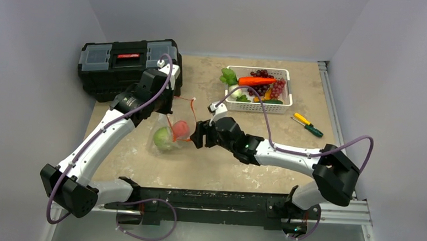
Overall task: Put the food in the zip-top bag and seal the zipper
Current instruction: Place the fake fruit in the zipper food storage bag, then adjust the zipper food storage bag at the center of the board.
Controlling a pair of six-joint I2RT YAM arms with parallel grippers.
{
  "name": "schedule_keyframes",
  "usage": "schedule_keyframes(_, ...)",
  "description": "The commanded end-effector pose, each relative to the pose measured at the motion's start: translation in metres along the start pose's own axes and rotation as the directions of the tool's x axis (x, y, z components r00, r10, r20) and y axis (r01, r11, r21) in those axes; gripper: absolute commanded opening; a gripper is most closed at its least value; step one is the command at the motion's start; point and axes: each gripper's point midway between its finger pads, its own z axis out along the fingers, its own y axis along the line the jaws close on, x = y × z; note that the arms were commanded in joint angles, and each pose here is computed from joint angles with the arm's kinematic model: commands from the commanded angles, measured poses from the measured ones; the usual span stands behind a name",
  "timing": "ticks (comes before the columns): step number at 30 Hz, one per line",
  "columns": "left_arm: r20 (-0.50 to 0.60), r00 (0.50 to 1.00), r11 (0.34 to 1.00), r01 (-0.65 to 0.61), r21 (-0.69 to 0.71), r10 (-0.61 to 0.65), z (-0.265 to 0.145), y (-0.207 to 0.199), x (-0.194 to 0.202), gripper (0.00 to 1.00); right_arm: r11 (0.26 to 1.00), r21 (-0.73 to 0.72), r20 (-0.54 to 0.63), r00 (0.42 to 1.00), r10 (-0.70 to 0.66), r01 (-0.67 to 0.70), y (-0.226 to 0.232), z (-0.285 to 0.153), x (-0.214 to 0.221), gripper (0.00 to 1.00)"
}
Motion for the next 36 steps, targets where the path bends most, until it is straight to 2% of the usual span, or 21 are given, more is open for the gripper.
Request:
schedule_keyframes(1, 0.034, 0.999, 1.000, -0.002, 0.000, 0.002, -0.004, 0.001, -0.010, 0.00, 0.996, -0.078, 0.040, 0.999, 0.033, -0.030, 0.016, 0.010, 0.018, 0.62)
schedule_keyframes(5, 0.030, 1.000, 1.000, -0.003, 0.001, 0.003, -0.003, 0.000, -0.009, 0.00, 0.989, -0.135, 0.046, 0.997, 0.068, -0.061, 0.032, 0.031, 0.028, 0.49)
schedule_keyframes(7, 0.028, 1.000, 1.000, -0.003, -0.004, 0.003, -0.003, 0.001, -0.008, 0.00, 0.984, -0.169, 0.092, 0.993, 0.079, -0.062, 0.039, 0.034, 0.017, 0.49)
schedule_keyframes(8, 0.030, 1.000, 1.000, -0.003, -0.006, 0.003, -0.003, 0.001, -0.008, 0.00, 0.982, -0.178, 0.110, 0.990, 0.084, -0.063, 0.042, 0.036, 0.012, 0.53)
schedule_keyframes(9, 0.028, 1.000, 1.000, -0.004, -0.006, 0.004, -0.002, 0.002, -0.008, 0.00, 0.979, -0.192, 0.101, 0.991, 0.087, -0.066, 0.048, 0.040, 0.010, 0.56)
schedule_keyframes(11, 0.026, 1.000, 1.000, -0.005, 0.000, 0.005, -0.002, 0.000, -0.008, 0.00, 0.979, -0.187, 0.065, 0.994, 0.093, -0.079, 0.054, 0.049, 0.011, 0.56)
schedule_keyframes(16, 0.026, 1.000, 1.000, -0.003, 0.006, 0.003, -0.003, -0.001, -0.009, 0.00, 0.963, -0.236, 0.071, 0.986, 0.148, -0.127, 0.069, 0.049, -0.002, 0.45)
schedule_keyframes(19, 0.036, 0.999, 1.000, -0.001, -0.001, 0.001, -0.005, 0.001, -0.011, 0.00, 0.953, -0.253, 0.071, 0.979, 0.189, -0.165, 0.079, 0.041, -0.017, 0.29)
schedule_keyframes(22, 0.092, 0.995, 0.993, 0.036, -0.111, -0.026, -0.020, 0.022, -0.018, 0.00, 0.936, -0.291, 0.036, 0.975, 0.218, -0.198, 0.098, 0.032, -0.040, 0.05)
schedule_keyframes(23, 0.132, 0.991, 0.987, 0.054, -0.150, -0.034, -0.029, 0.031, -0.022, 0.00, 0.919, -0.334, 0.028, 0.973, 0.231, -0.209, 0.112, 0.026, -0.060, 0.00)
schedule_keyframes(26, 0.277, 0.959, 0.964, 0.124, -0.235, -0.056, -0.059, 0.055, -0.030, 0.00, 0.899, -0.399, 0.010, 0.979, 0.202, -0.182, 0.136, 0.010, -0.101, 0.00)
schedule_keyframes(28, 0.368, 0.928, 0.958, 0.158, -0.238, -0.062, -0.076, 0.062, -0.035, 0.00, 0.901, -0.398, 0.022, 0.980, 0.196, -0.172, 0.139, 0.004, -0.123, 0.00)
schedule_keyframes(30, 0.407, 0.911, 0.961, 0.164, -0.223, -0.061, -0.081, 0.063, -0.036, 0.00, 0.887, -0.419, 0.016, 0.975, 0.222, -0.195, 0.137, 0.002, -0.132, 0.00)
schedule_keyframes(32, 0.384, 0.921, 0.965, 0.152, -0.216, -0.059, -0.078, 0.059, -0.036, 0.00, 0.868, -0.429, -0.022, 0.963, 0.268, -0.251, 0.127, 0.011, -0.124, 0.00)
schedule_keyframes(34, 0.325, 0.944, 0.966, 0.136, -0.220, -0.059, -0.066, 0.056, -0.033, 0.00, 0.834, -0.448, -0.091, 0.945, 0.315, -0.321, 0.117, 0.022, -0.106, 0.00)
schedule_keyframes(36, 0.255, 0.966, 0.966, 0.111, -0.235, -0.049, -0.053, 0.053, -0.028, 0.00, 0.834, -0.428, -0.121, 0.937, 0.329, -0.348, 0.108, 0.034, -0.088, 0.00)
